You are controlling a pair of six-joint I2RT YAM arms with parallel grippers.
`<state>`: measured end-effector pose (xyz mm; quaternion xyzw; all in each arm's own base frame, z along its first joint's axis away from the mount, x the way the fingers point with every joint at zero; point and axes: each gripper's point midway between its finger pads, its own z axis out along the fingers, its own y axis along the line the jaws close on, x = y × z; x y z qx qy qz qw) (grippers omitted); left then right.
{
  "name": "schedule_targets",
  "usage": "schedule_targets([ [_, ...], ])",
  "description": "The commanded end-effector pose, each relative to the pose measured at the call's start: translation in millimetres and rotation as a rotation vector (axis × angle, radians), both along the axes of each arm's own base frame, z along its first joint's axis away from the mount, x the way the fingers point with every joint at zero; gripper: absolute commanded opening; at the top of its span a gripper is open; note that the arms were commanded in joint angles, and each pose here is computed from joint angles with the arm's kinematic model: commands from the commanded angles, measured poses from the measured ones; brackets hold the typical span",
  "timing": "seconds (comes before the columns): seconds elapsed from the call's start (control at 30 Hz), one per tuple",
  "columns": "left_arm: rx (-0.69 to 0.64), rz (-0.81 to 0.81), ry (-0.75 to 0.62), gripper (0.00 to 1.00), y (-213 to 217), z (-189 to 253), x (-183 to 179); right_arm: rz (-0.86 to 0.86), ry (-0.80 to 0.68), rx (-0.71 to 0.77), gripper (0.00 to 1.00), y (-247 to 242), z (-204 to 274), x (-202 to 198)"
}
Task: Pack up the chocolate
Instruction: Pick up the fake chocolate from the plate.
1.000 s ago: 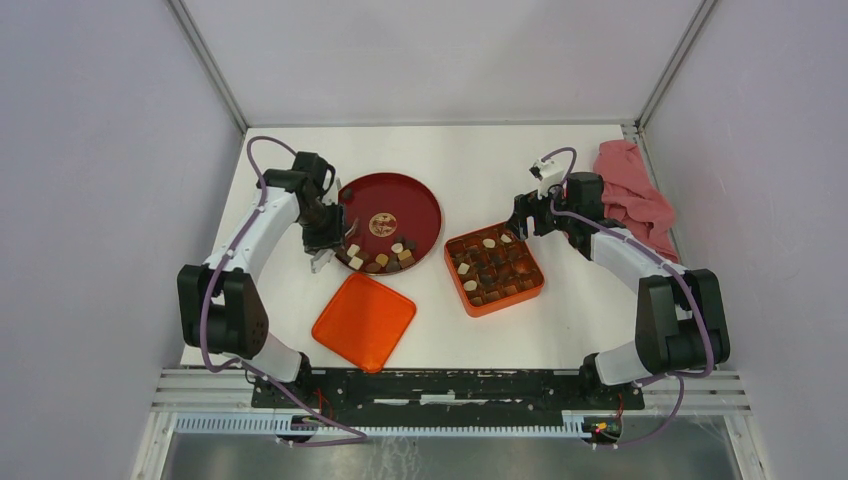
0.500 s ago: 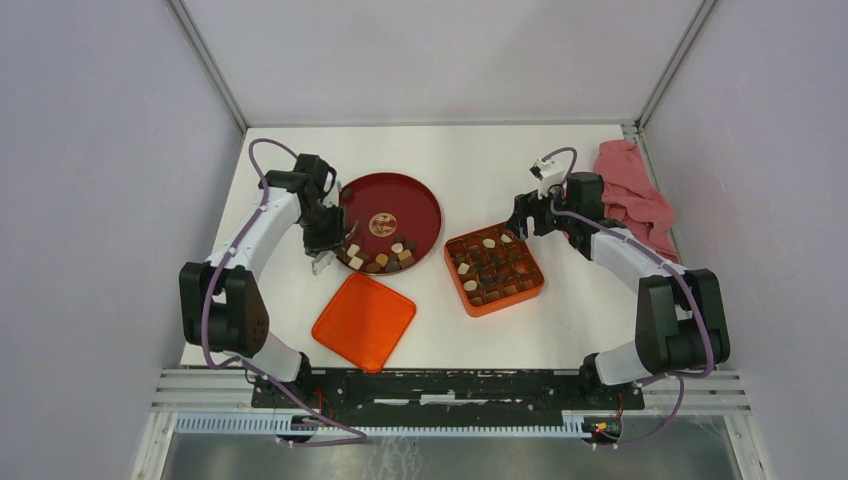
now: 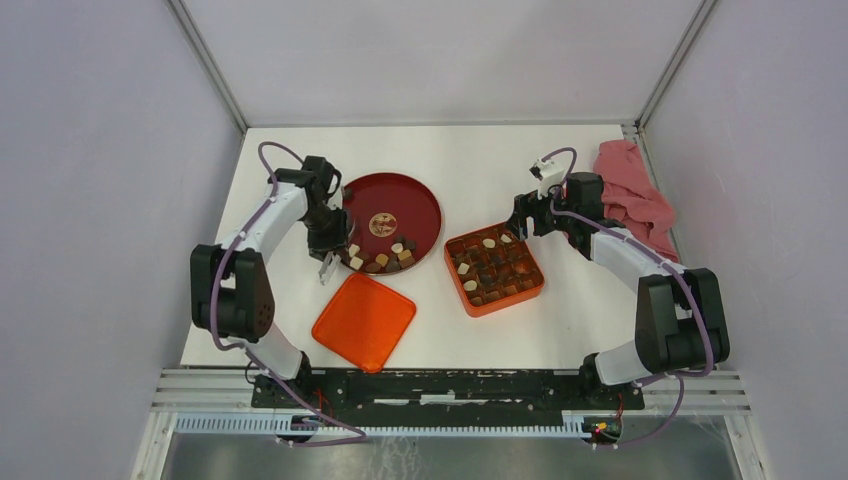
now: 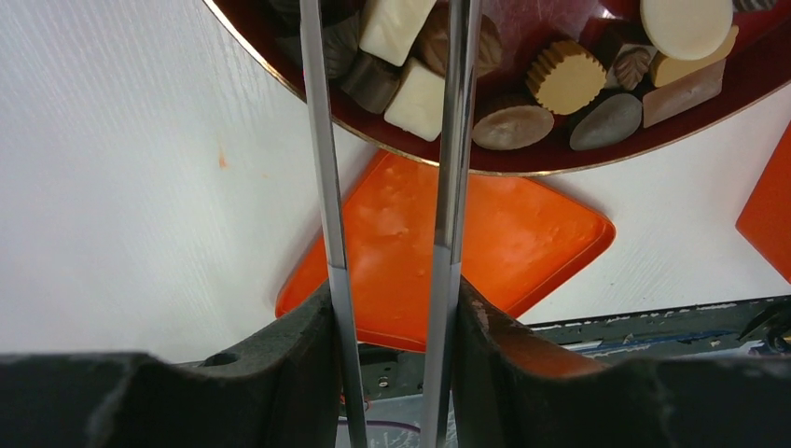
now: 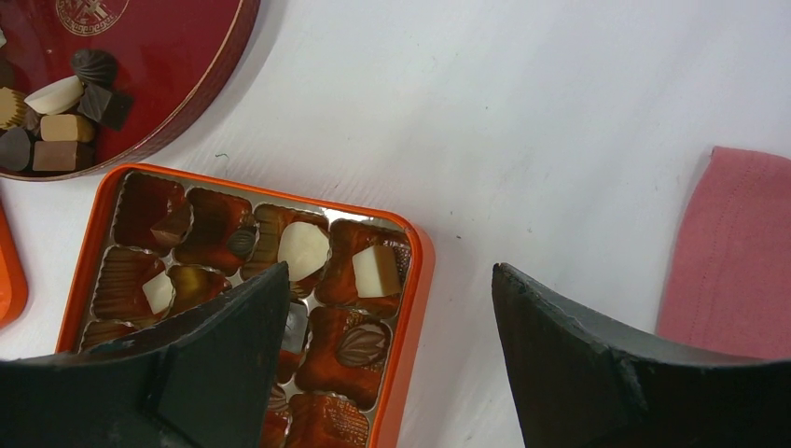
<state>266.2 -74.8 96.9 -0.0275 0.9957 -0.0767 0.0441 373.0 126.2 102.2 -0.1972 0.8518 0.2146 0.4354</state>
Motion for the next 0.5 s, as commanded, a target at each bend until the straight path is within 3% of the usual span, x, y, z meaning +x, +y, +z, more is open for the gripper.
schedule_targets([
  [0.0,-0.027,0.009,-0.051,0.46,-6.3,9.9,23.2,0.005,-0.039,0.016,0.85,1.6,10.5,7.3],
  [0.27,-0.049,-0.025,-0.021,0.40,-11.9,10.7,17.5,-0.001,-0.038,0.015,0.85,-0.4,10.3,8.9],
  [0.47,0.002,-0.039,-0.003,0.45,-1.4,12.2,8.0,-0.001,-0.029,0.019,0.85,-0.3,8.6,9.2],
])
